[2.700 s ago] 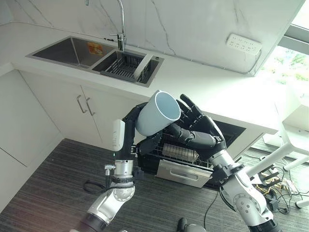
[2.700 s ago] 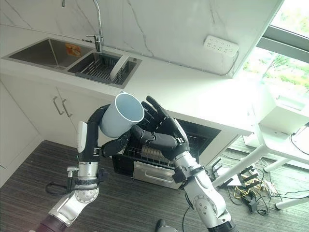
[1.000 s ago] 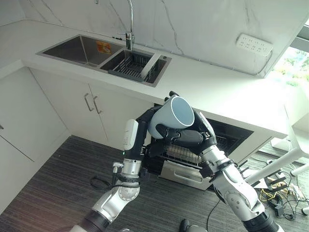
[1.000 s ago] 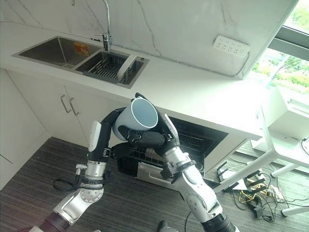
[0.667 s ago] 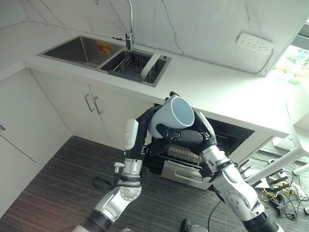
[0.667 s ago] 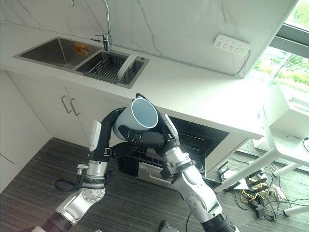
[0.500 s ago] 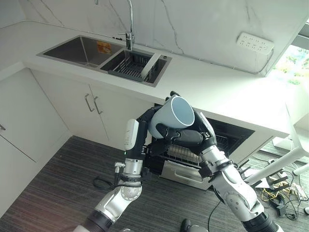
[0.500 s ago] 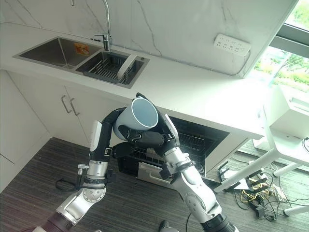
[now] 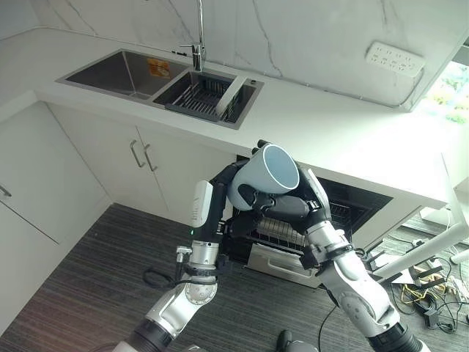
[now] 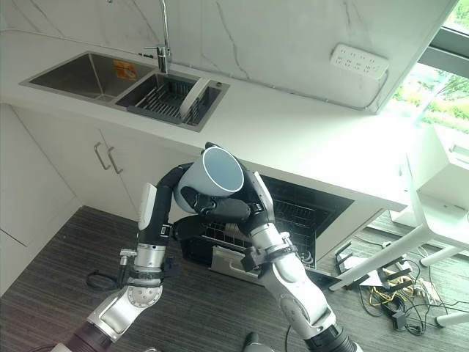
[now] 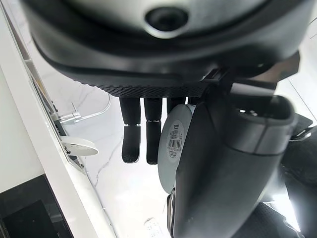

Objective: Place the dishes in the dishwasher.

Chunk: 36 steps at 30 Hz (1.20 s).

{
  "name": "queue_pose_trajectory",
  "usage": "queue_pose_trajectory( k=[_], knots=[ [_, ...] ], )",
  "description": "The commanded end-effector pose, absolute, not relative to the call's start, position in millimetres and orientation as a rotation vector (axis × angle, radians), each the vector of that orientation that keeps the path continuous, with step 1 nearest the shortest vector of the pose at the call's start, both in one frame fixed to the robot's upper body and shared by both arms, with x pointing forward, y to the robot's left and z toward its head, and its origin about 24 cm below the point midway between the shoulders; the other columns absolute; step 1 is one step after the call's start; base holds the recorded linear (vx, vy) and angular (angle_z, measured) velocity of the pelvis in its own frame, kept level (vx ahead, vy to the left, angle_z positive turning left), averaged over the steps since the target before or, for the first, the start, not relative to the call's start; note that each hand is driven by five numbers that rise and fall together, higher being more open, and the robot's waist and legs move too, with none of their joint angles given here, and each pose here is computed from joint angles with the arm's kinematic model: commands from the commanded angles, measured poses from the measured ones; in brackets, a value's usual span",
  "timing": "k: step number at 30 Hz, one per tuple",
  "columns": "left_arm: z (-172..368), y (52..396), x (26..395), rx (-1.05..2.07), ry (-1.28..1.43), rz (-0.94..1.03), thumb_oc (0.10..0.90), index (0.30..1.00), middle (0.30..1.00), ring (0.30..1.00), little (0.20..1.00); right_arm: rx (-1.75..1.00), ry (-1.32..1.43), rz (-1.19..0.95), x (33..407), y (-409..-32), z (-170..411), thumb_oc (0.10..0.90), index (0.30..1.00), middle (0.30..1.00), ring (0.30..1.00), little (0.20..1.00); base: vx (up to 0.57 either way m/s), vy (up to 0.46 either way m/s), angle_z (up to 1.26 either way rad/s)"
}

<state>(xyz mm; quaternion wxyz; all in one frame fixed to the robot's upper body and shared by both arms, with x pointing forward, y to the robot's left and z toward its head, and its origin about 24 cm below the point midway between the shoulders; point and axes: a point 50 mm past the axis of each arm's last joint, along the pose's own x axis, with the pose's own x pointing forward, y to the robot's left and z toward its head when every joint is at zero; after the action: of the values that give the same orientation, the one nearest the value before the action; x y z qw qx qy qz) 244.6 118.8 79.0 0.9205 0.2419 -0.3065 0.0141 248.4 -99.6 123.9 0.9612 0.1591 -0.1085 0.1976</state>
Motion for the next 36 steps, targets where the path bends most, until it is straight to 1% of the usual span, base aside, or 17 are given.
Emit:
queue_pose_trajectory(
  k=[1,6,7,9,15,18,23,26,27,29,36],
  knots=[
    [124,88,244,0.388,-0.891,-0.078,0.400,0.300,0.300,0.300,0.300,0.422,-0.691,0.442,242,-105,209,0.400,0.300,0.300,0.300,0.300,0.00,0.000,0.00],
    [121,89,245,0.355,-0.834,-0.097,0.400,0.300,0.300,0.300,0.300,0.396,-0.699,0.431,242,-106,209,0.400,0.300,0.300,0.300,0.300,0.00,0.000,0.00],
    [120,89,245,0.332,-0.815,-0.103,0.800,0.900,0.900,0.900,0.900,0.391,-0.698,0.418,243,-107,208,0.400,0.300,0.300,0.300,0.300,0.00,0.000,0.00],
    [121,92,245,0.309,-0.811,-0.099,0.800,0.900,0.900,0.900,0.900,0.375,-0.696,0.396,243,-110,206,0.400,0.300,0.300,0.300,0.300,-0.02,0.003,-0.01],
    [125,112,246,0.228,-0.797,0.004,0.800,0.900,0.900,0.900,0.900,0.350,-0.698,0.343,242,-120,200,0.400,0.300,0.300,0.300,0.300,-0.01,0.002,-0.01],
    [130,140,247,0.166,-0.773,0.164,0.800,0.900,0.900,0.900,0.900,0.338,-0.701,0.289,239,-134,195,0.400,0.300,0.300,0.300,0.300,0.01,0.021,-0.05],
    [130,165,244,0.128,-0.758,0.299,0.800,0.900,0.900,0.900,0.900,0.324,-0.704,0.243,237,-144,192,0.400,0.300,0.300,0.300,0.300,0.00,0.000,0.00],
    [132,187,239,0.117,-0.764,0.423,0.800,0.900,0.900,0.900,0.900,0.311,-0.702,0.194,235,-154,190,0.400,0.300,0.300,0.300,0.300,0.00,0.000,0.00],
    [132,189,238,0.118,-0.764,0.431,0.800,0.900,0.900,0.900,0.900,0.311,-0.701,0.190,235,-154,189,0.400,0.300,0.300,0.300,0.300,0.00,0.000,0.00],
    [134,205,233,0.108,-0.761,0.488,0.800,0.900,0.900,0.900,0.900,0.299,-0.705,0.146,234,-161,188,0.400,0.300,0.300,0.300,0.300,0.02,0.015,0.08],
    [140,217,228,0.048,-0.756,0.457,0.800,0.900,0.900,0.900,0.900,0.278,-0.708,0.071,233,-171,186,0.400,0.300,0.300,0.300,0.300,0.00,0.009,0.04]
  ],
)
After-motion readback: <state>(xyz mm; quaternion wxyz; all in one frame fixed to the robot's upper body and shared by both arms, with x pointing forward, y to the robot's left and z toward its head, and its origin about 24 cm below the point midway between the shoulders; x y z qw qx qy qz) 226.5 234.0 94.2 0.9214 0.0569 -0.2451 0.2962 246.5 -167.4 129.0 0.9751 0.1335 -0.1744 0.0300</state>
